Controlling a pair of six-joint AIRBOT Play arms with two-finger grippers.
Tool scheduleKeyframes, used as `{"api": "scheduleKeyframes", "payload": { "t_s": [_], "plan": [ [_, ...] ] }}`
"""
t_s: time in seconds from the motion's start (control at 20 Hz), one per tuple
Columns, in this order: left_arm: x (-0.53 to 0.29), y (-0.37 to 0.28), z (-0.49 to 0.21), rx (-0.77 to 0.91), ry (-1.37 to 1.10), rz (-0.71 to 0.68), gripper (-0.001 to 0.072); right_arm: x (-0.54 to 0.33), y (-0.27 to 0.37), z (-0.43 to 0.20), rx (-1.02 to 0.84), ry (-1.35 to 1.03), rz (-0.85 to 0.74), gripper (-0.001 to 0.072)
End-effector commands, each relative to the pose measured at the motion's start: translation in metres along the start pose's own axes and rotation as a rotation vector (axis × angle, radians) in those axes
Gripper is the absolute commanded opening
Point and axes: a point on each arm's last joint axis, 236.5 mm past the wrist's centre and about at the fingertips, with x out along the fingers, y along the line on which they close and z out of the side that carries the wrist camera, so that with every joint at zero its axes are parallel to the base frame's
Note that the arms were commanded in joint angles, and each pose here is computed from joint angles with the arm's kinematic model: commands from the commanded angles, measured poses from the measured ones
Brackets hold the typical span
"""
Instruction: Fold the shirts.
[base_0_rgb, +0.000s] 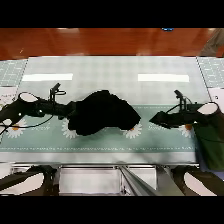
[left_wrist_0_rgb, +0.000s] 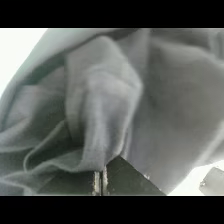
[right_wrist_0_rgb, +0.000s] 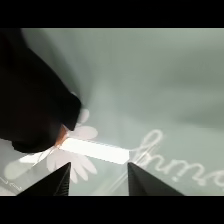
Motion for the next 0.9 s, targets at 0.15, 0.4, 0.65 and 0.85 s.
{"api": "scheduleKeyframes", "payload": {
  "t_s": [0.15,0.4,0.65,0.85],
  "plan": [
    [-0.008,-0.011,0.012,0.034,-0.014,-0.013,0.0016,0.036,0.033,-0.001,0.014,0.039,0.136,0.0409],
    [-0.008,-0.011,0.012,0.034,-0.014,-0.013,0.0016,0.069,0.057,0.003,0.021,0.048,0.220,0.0409],
    [-0.008,-0.009,0.019,0.033,-0.043,-0.003,0.0016,0.088,0.077,0.023,-0.038,0.065,0.225,0.0229],
    [-0.047,-0.029,0.058,0.041,-0.147,-0.062,0.0016,0.041,0.124,0.058,-0.260,0.060,0.282,0.0027]
  ]
}}
